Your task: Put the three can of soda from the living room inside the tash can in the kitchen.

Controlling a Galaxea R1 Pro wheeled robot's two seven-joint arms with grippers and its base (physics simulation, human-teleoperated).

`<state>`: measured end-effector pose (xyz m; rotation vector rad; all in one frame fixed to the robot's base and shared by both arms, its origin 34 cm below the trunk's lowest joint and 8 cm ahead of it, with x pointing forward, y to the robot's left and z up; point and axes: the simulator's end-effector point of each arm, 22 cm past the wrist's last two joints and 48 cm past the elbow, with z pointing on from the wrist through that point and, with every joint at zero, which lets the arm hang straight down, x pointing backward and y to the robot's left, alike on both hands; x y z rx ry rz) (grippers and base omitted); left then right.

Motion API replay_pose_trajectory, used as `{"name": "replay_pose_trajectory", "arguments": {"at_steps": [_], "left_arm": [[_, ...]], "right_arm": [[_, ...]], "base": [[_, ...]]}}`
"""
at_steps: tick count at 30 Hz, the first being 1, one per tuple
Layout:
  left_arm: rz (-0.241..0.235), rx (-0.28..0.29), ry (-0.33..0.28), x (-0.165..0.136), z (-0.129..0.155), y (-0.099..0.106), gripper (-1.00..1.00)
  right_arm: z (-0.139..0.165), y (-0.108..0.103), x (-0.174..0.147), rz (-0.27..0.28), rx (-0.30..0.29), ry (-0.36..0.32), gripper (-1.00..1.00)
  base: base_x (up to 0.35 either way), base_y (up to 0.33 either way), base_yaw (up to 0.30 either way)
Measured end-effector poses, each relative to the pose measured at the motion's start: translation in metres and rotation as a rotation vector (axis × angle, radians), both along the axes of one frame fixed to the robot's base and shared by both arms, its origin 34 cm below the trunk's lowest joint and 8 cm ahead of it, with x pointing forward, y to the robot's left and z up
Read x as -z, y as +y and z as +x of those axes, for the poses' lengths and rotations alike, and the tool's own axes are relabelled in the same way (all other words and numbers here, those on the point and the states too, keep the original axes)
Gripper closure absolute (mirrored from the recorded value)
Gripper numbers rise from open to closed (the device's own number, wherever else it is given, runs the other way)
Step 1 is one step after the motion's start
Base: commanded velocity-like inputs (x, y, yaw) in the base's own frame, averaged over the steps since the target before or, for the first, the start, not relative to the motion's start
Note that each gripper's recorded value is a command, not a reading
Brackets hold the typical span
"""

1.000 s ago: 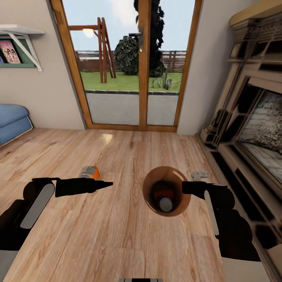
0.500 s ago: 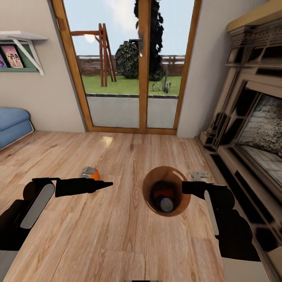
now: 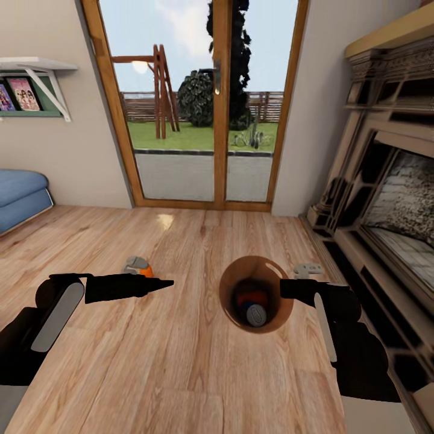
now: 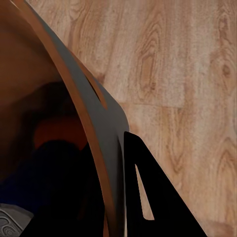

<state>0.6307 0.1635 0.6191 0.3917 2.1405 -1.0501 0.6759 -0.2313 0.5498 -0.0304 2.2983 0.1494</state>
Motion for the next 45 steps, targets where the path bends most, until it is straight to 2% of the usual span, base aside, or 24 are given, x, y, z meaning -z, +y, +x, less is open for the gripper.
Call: {"name": "replay_pose_trajectory", "arguments": {"at_steps": [27,45], "left_arm": [[-0.002,0.001,-0.036,-0.02,-0.004,-0.001,-1.0],[-0.001,0.001,-0.037,-0.02,-0.004,-0.001,-1.0]], "right_arm": [[-0.002,0.0,-0.021,0.001,0.0,-0.036,1.0],[-0.002,-0.002,-0.021,0.001,0.003,-0.036,1.0]], "base": [[0.0,0.0,0.0],[0.0,0.0,0.23]]}}
